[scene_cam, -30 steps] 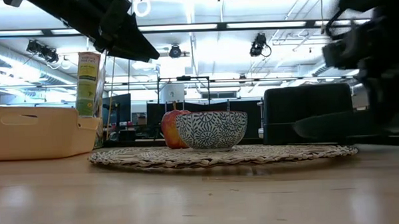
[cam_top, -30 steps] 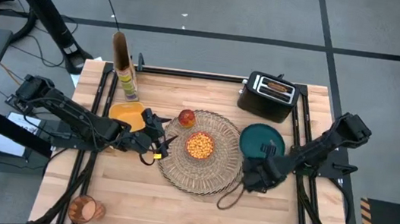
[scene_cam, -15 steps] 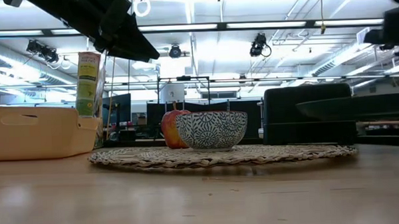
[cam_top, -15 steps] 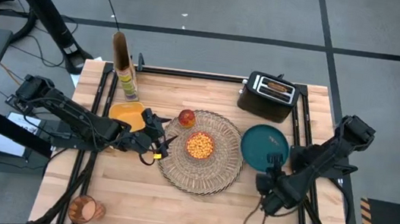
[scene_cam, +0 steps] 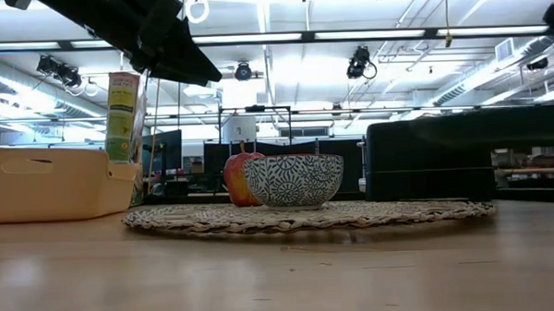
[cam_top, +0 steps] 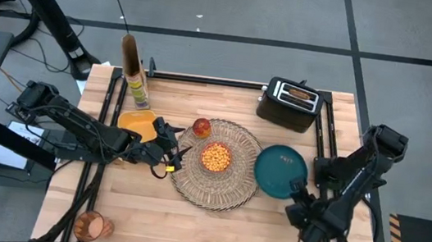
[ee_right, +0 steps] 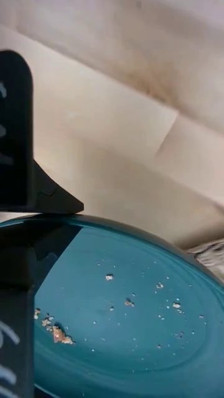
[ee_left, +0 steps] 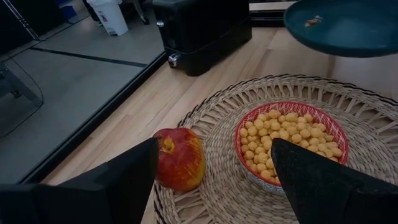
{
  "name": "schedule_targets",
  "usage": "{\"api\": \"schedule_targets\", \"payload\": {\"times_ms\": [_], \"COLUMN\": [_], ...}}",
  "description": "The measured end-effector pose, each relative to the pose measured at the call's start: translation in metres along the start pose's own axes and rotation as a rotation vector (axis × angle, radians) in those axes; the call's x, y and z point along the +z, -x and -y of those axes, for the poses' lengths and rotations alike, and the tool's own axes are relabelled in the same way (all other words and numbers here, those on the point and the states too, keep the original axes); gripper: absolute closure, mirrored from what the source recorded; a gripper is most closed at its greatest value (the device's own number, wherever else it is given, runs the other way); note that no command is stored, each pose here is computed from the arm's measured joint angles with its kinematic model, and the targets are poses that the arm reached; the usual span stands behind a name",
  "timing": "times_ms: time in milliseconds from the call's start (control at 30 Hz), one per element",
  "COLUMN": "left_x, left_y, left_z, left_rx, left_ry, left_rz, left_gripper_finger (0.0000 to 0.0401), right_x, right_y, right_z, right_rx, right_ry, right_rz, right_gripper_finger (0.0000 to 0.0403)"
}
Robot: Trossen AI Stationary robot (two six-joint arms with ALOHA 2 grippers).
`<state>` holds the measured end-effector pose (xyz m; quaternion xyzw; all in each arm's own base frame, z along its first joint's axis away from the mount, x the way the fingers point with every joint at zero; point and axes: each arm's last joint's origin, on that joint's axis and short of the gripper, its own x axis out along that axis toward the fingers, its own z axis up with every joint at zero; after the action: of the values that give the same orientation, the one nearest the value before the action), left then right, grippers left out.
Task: Arrange a breakfast setting
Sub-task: Put the blue plate to the bottom of the red bowl on the brown table mat
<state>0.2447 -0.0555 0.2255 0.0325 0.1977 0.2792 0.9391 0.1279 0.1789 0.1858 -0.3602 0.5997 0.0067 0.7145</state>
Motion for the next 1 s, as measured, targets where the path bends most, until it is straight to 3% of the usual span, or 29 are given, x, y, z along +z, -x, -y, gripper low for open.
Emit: {"api": "schedule_targets", "payload": {"times_ms": [267, 533, 1000], "left_x": [0.000, 0.000, 0.001], "left_y": [0.000, 0.000, 0.000], "left_z": [0.000, 0.000, 0.000], "left_rx": [0.000, 0.000, -0.002], "left_ry": [0.001, 0.001, 0.012], "left_rz": [0.000, 0.000, 0.010], "left_gripper_finger": [0.0083, 0.0083, 0.0083], "right_x": [0.006, 0.026, 0.087], "right_y": [0.020, 0.026, 0.001], "right_z": [-0.006, -0.015, 0.046], "right_rx": [0.008, 0.137, 0.097], "right_ry": [0.170, 0.363, 0.360], "right_rz": [0.089, 0.261, 0.536], "right_gripper_finger": [0.0388, 0.0388, 0.0388]}}
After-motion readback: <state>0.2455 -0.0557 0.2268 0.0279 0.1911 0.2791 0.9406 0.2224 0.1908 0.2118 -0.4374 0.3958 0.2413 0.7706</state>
